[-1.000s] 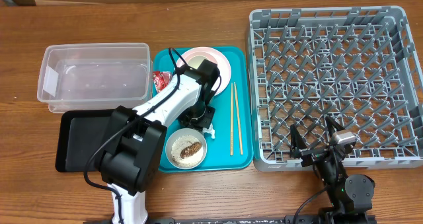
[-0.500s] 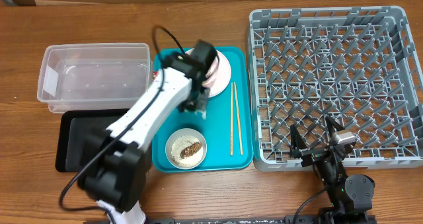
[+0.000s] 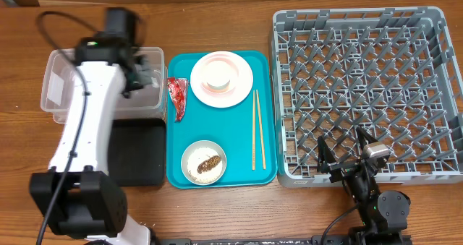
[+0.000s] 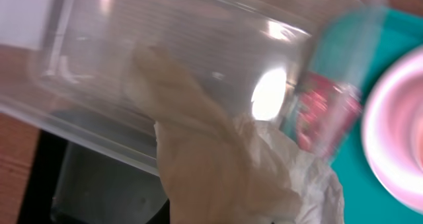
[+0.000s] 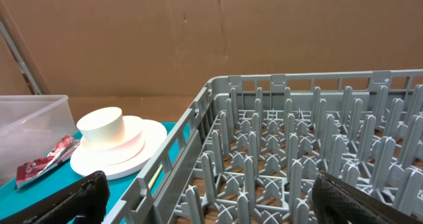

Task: Sort waste into correct bins and load items into the dishwasher
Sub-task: 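Carry the tissue left and drop it into the clear bin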

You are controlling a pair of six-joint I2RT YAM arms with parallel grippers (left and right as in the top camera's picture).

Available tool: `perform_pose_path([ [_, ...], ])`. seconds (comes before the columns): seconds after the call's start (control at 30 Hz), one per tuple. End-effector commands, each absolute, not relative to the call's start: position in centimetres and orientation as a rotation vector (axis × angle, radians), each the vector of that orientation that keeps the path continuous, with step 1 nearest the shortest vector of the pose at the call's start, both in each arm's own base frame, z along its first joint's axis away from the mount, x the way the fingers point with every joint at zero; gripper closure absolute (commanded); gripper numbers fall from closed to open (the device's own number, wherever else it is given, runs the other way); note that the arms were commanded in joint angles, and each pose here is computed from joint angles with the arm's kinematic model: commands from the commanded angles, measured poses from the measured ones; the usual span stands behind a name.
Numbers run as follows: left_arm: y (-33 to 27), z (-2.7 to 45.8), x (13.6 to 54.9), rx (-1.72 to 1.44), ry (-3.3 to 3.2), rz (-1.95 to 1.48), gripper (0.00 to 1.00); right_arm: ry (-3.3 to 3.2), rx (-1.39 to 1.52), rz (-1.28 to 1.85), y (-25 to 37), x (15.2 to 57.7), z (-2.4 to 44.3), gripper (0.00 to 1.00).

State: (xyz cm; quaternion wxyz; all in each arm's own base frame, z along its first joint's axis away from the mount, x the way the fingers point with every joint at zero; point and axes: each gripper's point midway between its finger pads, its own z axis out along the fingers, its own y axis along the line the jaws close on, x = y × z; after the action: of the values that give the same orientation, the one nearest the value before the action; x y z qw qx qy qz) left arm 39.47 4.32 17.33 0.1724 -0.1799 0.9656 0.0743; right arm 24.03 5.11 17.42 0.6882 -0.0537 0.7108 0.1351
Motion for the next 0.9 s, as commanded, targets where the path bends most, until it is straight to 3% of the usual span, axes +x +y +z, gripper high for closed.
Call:
perform_pose_path([
  [0.0, 7.8, 16.3, 40.0, -0.646, 2.717, 0.247, 0.83, 1.583, -0.116, 0.299, 5.0, 24.0, 17.3, 0.0],
  [0.23, 12.4, 11.9, 40.3, -0.804, 2.755, 0.285, 0.77, 1.583, -0.116, 0.299, 5.0, 24.0, 17.3, 0.0],
  [0.27, 12.8, 11.3, 40.4, -0.818, 2.76, 0.289, 0.69, 1.583, -0.116, 0.299, 5.0, 24.0, 17.3, 0.0],
  [0.3, 13.3, 10.7, 40.4, -0.833, 2.765, 0.292, 0.53, 1.583, -0.116, 0.298, 5.0, 24.0, 17.3, 0.0],
  [0.4, 14.4, 9.8, 40.7, -0.867, 2.754, 0.295, 0.18, 1.583, -0.116, 0.298, 5.0, 24.0, 17.3, 0.0],
  [0.47, 14.8, 10.1, 41.0, -0.878, 2.73, 0.284, 0.07, 1.583, -0.116, 0.298, 5.0, 24.0, 17.3, 0.0],
  [0.57, 14.5, 11.2, 41.6, -0.885, 2.708, 0.222, 0.06, 1.583, -0.116, 0.299, 5.0, 24.0, 17.3, 0.0],
  [0.87, 9.0, 19.4, 40.5, -0.749, 2.706, -0.003, 0.2, 1.583, -0.116, 0.298, 5.0, 24.0, 17.3, 0.0],
])
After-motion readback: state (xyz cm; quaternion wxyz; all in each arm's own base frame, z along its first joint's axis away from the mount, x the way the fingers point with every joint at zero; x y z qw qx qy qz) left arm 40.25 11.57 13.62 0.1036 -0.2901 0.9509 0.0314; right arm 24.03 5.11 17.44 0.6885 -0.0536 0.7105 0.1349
